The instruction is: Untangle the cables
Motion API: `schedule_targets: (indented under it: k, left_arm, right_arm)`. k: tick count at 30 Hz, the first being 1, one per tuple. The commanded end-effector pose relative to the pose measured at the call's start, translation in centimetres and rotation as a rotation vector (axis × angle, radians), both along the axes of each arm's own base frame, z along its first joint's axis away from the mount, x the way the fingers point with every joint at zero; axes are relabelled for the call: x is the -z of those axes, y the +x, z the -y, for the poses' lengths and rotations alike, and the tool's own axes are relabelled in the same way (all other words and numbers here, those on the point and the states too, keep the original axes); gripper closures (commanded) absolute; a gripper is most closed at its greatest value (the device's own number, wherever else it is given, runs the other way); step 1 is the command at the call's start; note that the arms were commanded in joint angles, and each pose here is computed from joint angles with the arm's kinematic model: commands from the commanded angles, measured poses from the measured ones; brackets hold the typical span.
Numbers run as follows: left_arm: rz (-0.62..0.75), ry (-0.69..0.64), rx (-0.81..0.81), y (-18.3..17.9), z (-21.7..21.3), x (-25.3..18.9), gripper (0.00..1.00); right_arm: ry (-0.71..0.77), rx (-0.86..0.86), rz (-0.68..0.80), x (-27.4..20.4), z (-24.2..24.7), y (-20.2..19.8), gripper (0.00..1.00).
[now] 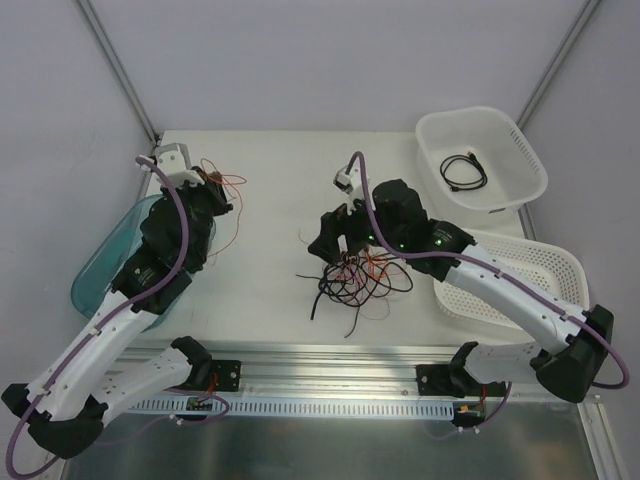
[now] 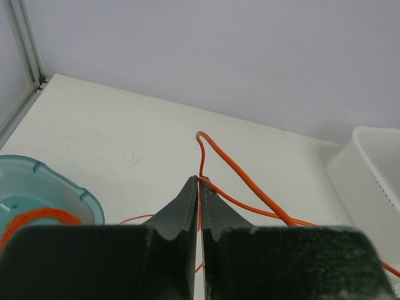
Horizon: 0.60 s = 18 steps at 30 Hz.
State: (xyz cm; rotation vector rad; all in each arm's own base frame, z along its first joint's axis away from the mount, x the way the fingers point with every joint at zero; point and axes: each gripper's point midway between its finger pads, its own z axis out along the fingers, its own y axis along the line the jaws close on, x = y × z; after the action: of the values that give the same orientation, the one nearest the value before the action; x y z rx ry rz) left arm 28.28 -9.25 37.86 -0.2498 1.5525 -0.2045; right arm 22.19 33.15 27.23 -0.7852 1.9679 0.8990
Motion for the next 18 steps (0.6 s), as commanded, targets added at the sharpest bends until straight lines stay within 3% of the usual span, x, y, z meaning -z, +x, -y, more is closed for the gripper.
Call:
schedule_targets:
  k: [1,7,12,18]
  left_arm:
    - [0.090,-0.012,-0.007,-0.3,-1.8,-5.2,1.00]
    - [0.197,0.076,-0.122,-1.3,-5.5,-12.5,1.00]
    - [0.155,0.236,-0.273,-0.5,-8.7,-13.0,1.00]
    - [0.093,0.298,-0.421,0.1,-12.9,-11.9,1.00]
  right_arm:
    - [0.062,-0.024,-0.004,-2.1,1.6,-2.8,0.16]
    - [0.051,0.028,-0.011,-1.0,4.4,-4.3,0.16]
    - [0.008,0.054,-0.012,-0.2,6.8,-5.5,0.15]
    - [0.011,0.068,-0.016,1.0,8.5,-6.6,0.14]
